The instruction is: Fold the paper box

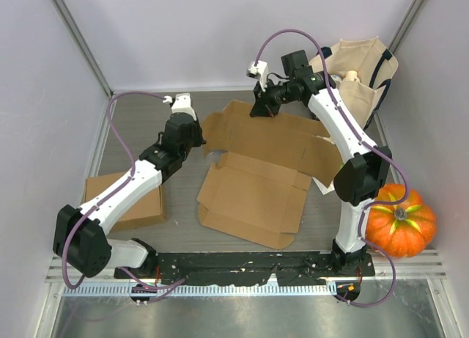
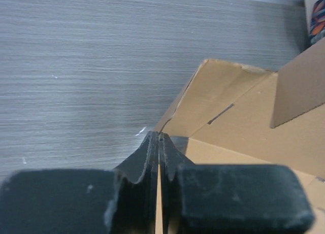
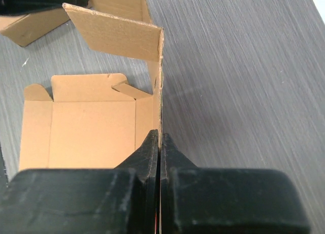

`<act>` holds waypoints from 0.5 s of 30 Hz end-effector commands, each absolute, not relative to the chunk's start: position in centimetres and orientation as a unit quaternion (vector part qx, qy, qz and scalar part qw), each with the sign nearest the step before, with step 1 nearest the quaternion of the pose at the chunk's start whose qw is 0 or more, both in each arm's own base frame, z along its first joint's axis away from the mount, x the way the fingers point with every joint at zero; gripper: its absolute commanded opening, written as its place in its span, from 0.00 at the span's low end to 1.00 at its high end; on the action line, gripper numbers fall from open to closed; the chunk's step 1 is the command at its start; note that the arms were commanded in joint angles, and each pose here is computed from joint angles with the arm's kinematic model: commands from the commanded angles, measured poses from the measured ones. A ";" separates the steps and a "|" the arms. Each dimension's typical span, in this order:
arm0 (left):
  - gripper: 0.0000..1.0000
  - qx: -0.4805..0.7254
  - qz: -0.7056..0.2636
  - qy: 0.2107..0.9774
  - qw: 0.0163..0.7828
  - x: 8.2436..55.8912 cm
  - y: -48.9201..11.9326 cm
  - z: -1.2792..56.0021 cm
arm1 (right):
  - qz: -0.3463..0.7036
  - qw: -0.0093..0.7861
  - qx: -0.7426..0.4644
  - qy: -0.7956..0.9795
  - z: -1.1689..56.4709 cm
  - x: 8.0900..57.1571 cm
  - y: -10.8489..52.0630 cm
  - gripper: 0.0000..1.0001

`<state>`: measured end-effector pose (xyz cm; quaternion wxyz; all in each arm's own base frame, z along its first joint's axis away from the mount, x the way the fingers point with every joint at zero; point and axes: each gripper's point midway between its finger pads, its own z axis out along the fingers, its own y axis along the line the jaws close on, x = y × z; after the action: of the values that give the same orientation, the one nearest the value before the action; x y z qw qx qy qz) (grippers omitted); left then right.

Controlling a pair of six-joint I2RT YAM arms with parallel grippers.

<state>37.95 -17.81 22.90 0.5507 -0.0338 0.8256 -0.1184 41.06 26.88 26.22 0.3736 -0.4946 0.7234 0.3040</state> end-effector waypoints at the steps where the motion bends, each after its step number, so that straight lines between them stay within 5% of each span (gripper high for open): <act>1: 0.00 -0.044 -0.123 0.828 0.545 38.3 -16.9 22.7 | 0.278 0.420 -0.548 0.669 28.3 42.1 28.2 0.01; 10: 0.00 -0.061 -0.140 0.830 0.536 36.6 -15.5 22.2 | 0.213 0.400 -0.571 0.684 22.7 42.9 30.1 0.01; 12: 0.17 -0.036 -0.190 0.824 0.532 36.1 -17.2 22.6 | 0.215 0.404 -0.567 0.685 21.9 43.1 30.3 0.01; 13: 0.43 -0.031 -0.201 0.823 0.531 36.1 -17.7 22.7 | 0.216 0.403 -0.566 0.686 21.6 43.1 30.4 0.01; 15: 0.57 -0.025 -0.212 0.827 0.520 36.0 -18.3 22.5 | 0.216 0.401 -0.572 0.682 21.1 43.0 30.4 0.01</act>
<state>36.18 -16.24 20.32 0.5131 -0.0400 0.8447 -0.1471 42.72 30.67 21.25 0.3889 -0.5682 0.6857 0.2361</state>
